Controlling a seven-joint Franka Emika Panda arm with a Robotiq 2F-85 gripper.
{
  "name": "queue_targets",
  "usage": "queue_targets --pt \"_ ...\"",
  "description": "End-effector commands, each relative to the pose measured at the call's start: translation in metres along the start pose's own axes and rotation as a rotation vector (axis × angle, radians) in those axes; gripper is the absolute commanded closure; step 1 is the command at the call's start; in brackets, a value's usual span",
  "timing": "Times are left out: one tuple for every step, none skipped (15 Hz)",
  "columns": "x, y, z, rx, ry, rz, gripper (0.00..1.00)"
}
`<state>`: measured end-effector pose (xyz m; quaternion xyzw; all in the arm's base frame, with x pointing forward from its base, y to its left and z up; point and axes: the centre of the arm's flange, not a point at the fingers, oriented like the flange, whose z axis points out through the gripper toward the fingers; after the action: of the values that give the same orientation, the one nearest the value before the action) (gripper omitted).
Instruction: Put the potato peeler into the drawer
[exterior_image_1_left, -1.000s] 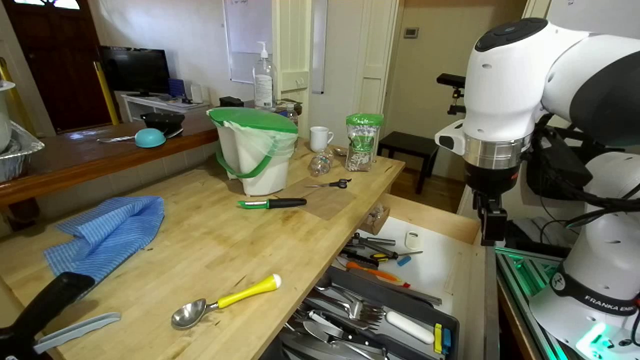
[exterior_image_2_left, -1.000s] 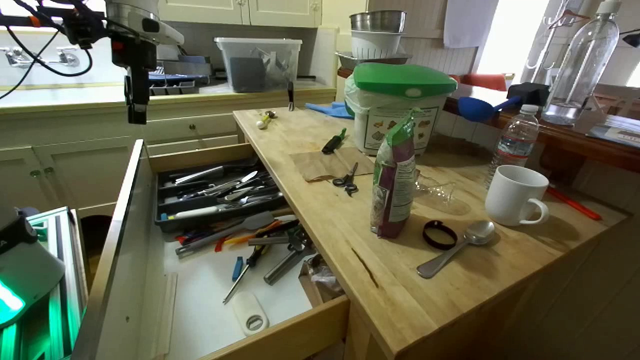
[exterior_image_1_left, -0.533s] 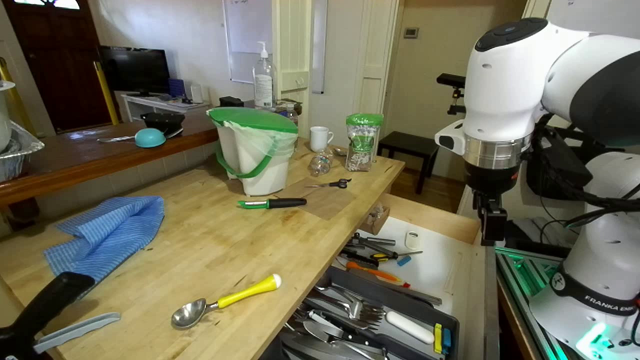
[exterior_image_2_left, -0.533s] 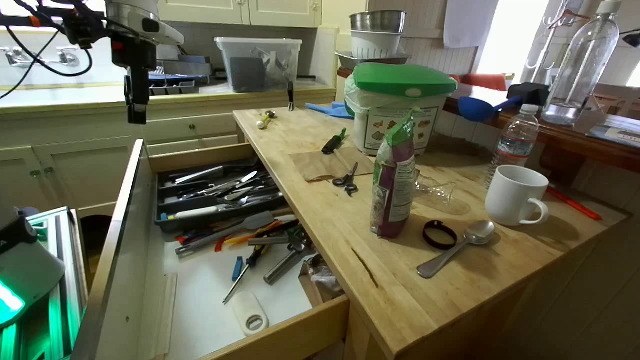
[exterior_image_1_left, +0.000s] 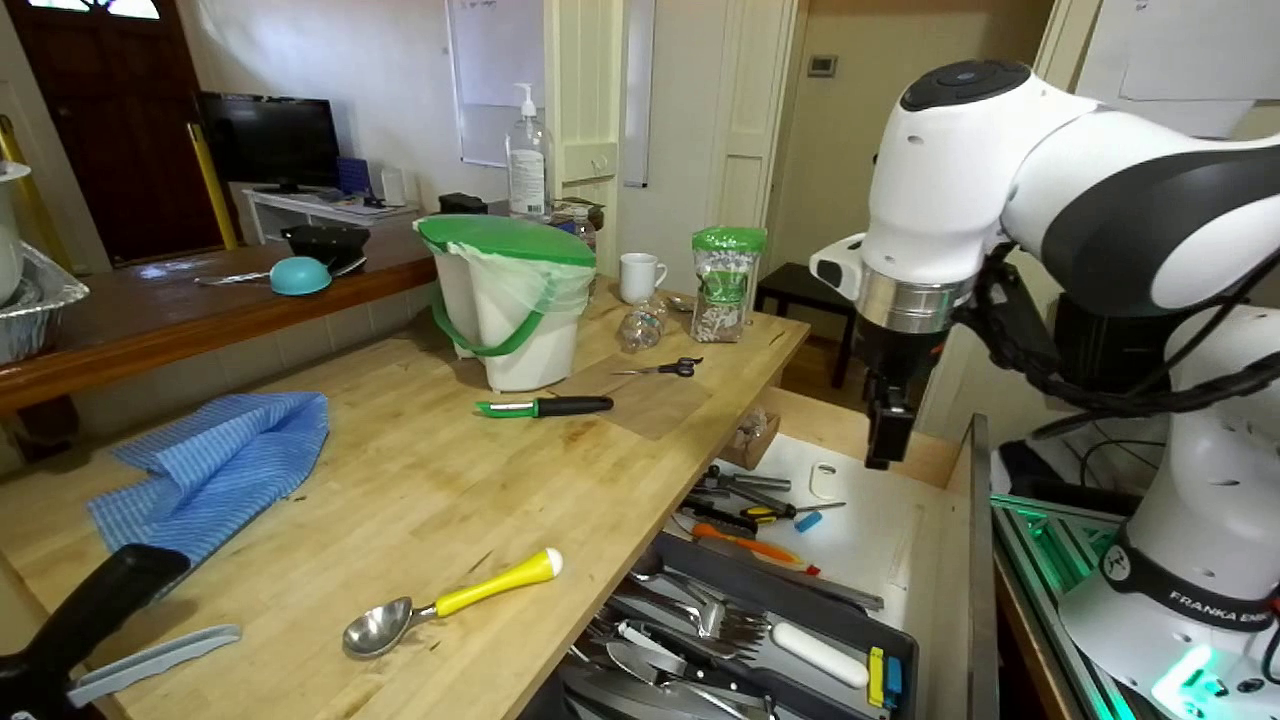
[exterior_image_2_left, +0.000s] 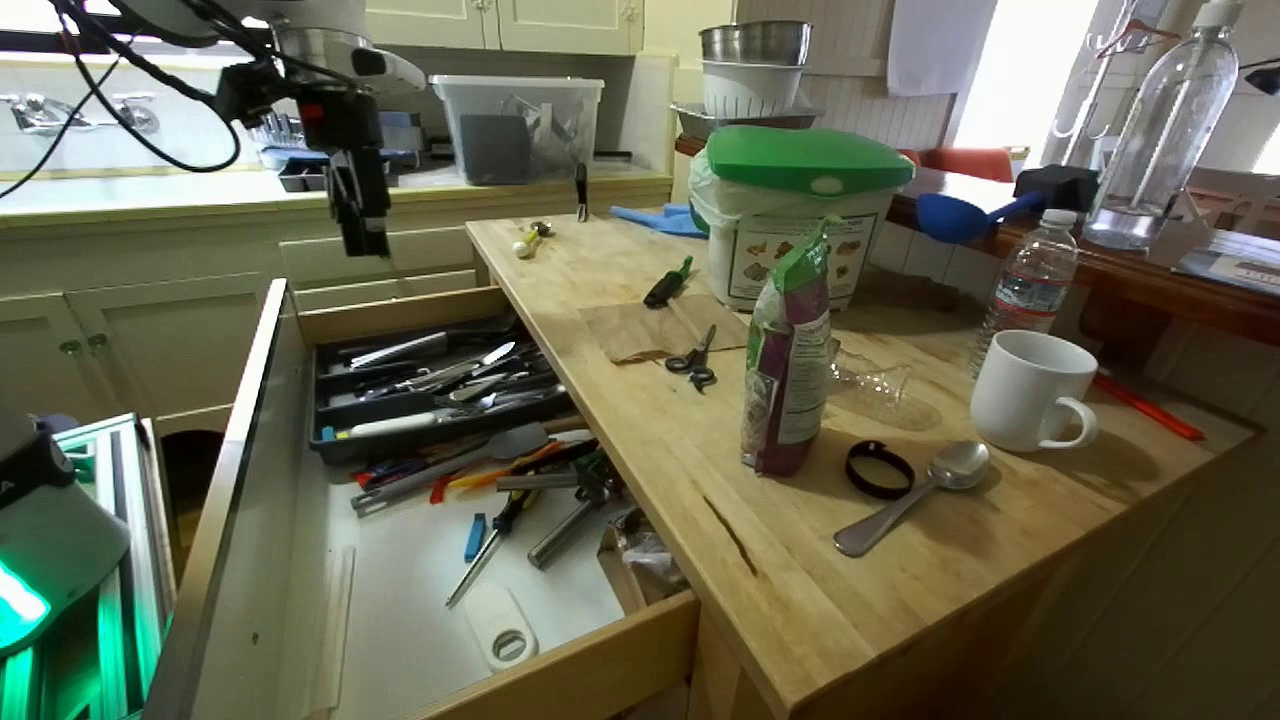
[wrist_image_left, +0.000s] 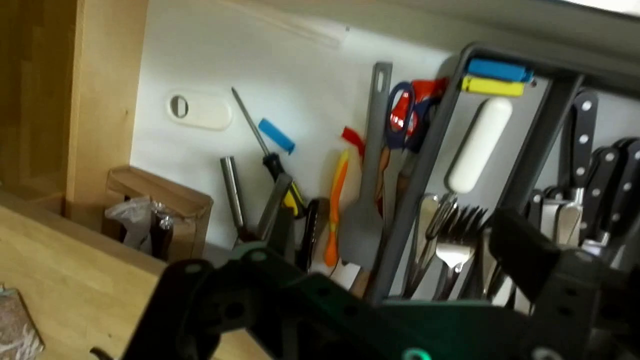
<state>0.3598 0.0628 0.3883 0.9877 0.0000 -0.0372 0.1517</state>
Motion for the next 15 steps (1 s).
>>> queue_targets --pt "0.064 0.013 -0.006 -0.025 0.096 -0.049 0.0" --pt "0.077 0.018 -0.01 -0.034 0.12 -0.071 0.0" --pt "0.091 0.023 -0.013 -0.057 0.144 -0.106 0.0" --pt "0.106 0.029 -0.016 -0.085 0.168 -0.134 0.0" --pt "0.119 0.034 -0.019 -0.098 0.182 -0.154 0.0" --pt "0.132 0.039 -0.021 -0.119 0.198 -0.175 0.0" --pt "0.147 0.043 -0.02 -0.131 0.211 -0.193 0.0" --pt "0.159 0.047 -0.02 -0.155 0.225 -0.206 0.0" --pt "0.172 0.052 -0.017 -0.161 0.236 -0.23 0.0" --pt "0.183 0.056 -0.014 -0.158 0.262 -0.268 0.0" --pt "0.195 0.06 -0.01 -0.147 0.28 -0.287 0.0" --pt "0.206 0.065 -0.003 -0.131 0.31 -0.33 0.0" --pt "0.216 0.068 0.002 -0.113 0.335 -0.361 0.0" --pt "0.226 0.071 0.009 -0.099 0.361 -0.387 0.0" --pt "0.233 0.074 0.017 -0.093 0.382 -0.401 0.0"
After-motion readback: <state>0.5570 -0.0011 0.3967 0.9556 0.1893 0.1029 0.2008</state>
